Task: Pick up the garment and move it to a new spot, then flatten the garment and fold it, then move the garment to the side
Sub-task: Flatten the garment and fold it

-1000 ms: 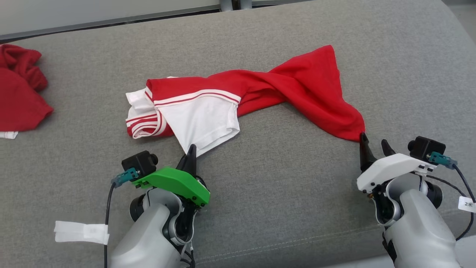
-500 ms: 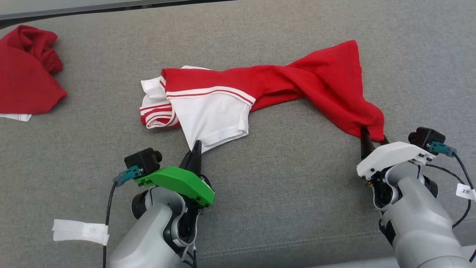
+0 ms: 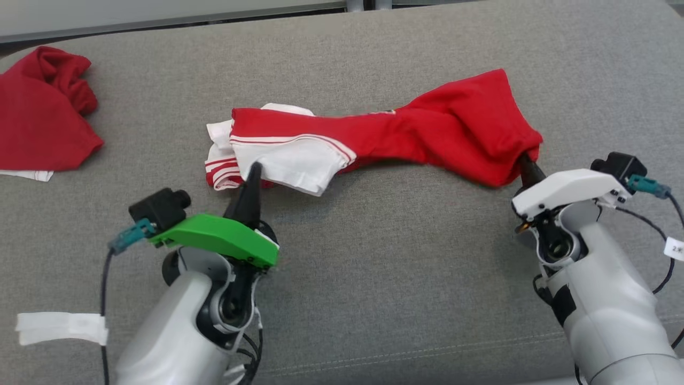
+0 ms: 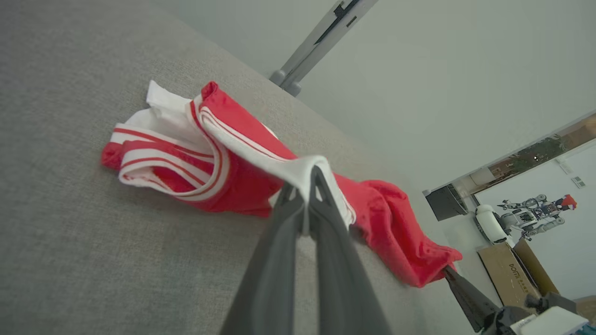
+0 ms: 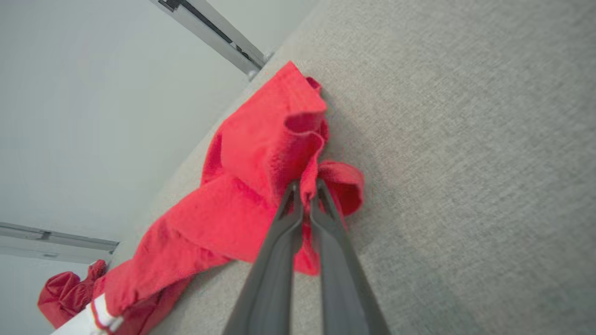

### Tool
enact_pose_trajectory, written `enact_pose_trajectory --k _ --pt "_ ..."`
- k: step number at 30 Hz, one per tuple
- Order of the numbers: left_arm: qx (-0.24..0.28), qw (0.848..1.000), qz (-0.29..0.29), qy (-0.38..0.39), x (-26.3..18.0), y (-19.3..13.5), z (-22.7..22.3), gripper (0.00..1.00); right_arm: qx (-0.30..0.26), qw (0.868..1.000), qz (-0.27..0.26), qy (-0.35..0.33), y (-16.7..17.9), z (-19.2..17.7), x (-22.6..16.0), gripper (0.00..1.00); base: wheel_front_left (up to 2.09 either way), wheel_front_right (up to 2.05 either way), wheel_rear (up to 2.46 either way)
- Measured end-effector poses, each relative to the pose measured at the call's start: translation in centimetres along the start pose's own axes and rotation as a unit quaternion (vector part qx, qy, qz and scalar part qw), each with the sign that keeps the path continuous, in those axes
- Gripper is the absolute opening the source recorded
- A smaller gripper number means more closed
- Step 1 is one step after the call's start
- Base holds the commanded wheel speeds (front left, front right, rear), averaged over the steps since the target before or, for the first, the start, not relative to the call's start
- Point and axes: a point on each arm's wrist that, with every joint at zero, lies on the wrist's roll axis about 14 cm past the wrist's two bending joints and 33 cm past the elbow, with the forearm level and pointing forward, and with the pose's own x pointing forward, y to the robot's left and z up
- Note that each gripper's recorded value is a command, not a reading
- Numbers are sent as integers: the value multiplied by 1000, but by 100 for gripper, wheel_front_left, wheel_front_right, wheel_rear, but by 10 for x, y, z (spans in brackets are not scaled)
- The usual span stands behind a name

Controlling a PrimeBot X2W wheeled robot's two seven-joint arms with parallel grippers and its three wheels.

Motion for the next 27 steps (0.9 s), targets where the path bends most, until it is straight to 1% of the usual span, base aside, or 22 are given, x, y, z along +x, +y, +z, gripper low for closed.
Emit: enact_pose_trajectory --k 5,9,11,15,18,22,27 --pt "3 998 -35 -51 -6 -23 56 0 35 997 54 -31 28 48 -8 0 0 0 0" --pt "8 993 -72 -92 -13 -54 106 0 56 994 90 -41 48 78 -20 0 0 0 0" --pt "15 990 -89 -107 -19 -70 125 0 72 990 109 -48 61 94 -25 0 0 0 0" --pt "25 984 -119 -131 -30 -103 160 0 84 983 148 -61 92 125 -38 0 0 0 0" --pt "30 980 -133 -144 -37 -120 175 0 89 979 168 -67 110 140 -45 0 0 0 0" --pt "42 969 -172 -174 -53 -164 208 0 75 970 212 -93 152 179 -66 0 0 0 0" --pt "63 953 -220 -200 -78 -217 235 0 54 954 262 -133 202 227 -103 0 0 0 0"
